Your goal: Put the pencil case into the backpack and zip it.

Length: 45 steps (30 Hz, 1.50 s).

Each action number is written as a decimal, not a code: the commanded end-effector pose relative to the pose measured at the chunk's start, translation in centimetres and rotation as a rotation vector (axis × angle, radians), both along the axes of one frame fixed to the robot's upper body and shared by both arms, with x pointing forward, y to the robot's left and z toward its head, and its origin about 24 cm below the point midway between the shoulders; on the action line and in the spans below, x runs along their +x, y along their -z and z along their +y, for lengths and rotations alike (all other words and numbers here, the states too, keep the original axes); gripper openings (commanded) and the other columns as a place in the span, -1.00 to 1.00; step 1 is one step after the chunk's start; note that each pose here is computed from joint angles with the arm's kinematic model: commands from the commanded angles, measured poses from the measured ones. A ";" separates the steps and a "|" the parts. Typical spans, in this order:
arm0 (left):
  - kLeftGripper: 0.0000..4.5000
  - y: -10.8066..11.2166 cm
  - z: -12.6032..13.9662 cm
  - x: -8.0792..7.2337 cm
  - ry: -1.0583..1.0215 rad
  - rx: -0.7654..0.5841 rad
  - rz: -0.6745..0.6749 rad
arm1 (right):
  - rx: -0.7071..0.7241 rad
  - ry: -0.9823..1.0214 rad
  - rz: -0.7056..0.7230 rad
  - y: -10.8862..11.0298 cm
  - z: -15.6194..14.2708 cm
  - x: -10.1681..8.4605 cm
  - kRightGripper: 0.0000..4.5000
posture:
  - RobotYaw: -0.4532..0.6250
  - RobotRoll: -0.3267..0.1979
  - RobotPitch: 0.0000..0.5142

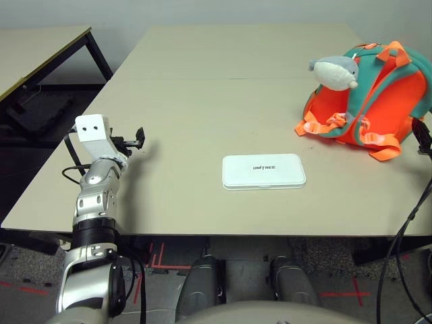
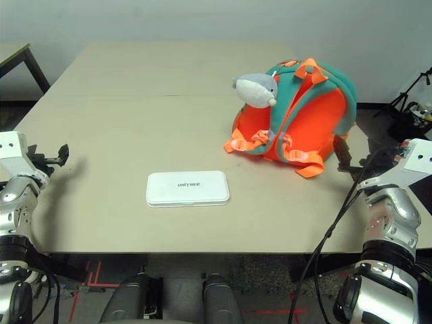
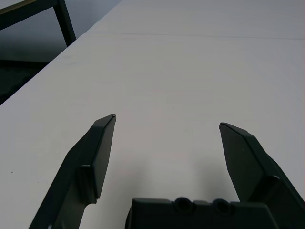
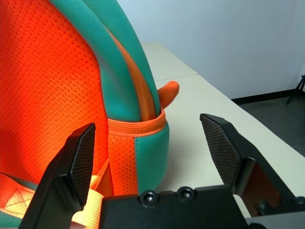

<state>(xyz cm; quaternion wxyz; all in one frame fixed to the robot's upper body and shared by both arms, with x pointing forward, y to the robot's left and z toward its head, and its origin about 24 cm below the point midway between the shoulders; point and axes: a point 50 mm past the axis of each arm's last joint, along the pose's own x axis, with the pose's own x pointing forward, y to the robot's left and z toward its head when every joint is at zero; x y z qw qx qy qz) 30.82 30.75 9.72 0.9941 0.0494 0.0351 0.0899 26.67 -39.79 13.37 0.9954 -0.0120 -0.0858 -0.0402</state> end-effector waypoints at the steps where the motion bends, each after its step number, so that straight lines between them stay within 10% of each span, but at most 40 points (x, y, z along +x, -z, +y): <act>1: 0.99 0.2 0.2 0.0 -0.005 0.008 0.014 | 0.005 0.011 -0.013 -0.4 -0.5 -0.6 1.00 | -0.20 0.25 -0.75; 13: 0.99 -4.1 -0.6 1.7 0.176 -0.081 -0.065 | 0.036 -0.134 0.075 -3.9 1.0 -0.8 1.00 | -0.21 0.25 -0.84; 21: 0.99 -8.5 -1.8 -1.3 0.553 -0.496 0.252 | 0.274 -0.378 0.486 -7.4 5.2 -5.1 1.00 | -0.22 0.25 -0.84; 29: 0.99 -8.4 -6.0 -2.7 0.817 -0.829 0.523 | 0.503 -0.659 0.838 -5.9 11.0 -2.8 1.00 | -0.15 0.25 -0.80; 45: 1.00 -3.5 -8.8 -2.3 0.844 -0.971 0.804 | 0.509 -0.536 1.031 -1.0 14.7 1.5 -0.99 | -0.10 0.25 -0.77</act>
